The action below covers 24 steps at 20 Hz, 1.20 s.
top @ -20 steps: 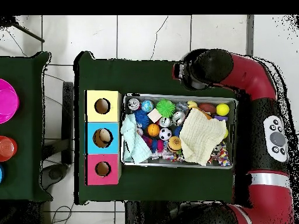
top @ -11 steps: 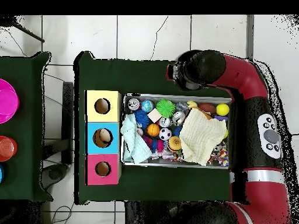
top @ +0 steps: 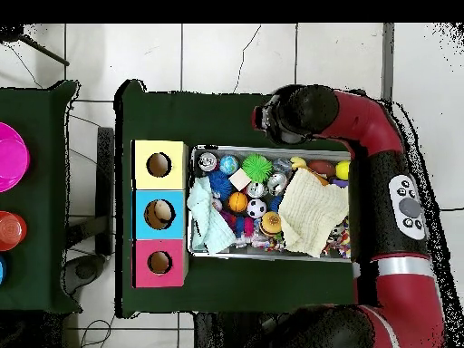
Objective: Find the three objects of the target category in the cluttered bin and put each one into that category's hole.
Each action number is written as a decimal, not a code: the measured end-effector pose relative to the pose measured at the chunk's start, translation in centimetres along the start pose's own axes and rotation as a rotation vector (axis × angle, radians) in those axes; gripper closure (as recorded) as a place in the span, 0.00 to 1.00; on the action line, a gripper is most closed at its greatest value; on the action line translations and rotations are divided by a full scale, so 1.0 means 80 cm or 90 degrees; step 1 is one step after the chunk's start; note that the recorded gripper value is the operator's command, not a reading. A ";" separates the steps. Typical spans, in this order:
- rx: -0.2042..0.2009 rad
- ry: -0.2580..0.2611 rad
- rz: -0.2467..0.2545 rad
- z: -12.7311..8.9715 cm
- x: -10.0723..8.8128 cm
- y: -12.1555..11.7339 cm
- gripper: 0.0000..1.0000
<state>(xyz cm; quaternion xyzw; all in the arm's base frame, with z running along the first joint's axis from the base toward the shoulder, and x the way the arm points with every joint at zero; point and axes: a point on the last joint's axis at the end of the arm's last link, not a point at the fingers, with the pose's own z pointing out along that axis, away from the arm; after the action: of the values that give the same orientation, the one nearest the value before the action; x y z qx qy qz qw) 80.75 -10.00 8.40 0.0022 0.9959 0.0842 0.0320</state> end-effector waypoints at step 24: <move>-0.011 0.030 0.012 0.019 0.043 -0.049 0.00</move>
<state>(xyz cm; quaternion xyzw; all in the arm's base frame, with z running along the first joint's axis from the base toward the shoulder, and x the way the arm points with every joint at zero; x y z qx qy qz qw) 77.40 -13.60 6.02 0.0096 0.9956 0.0934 0.0078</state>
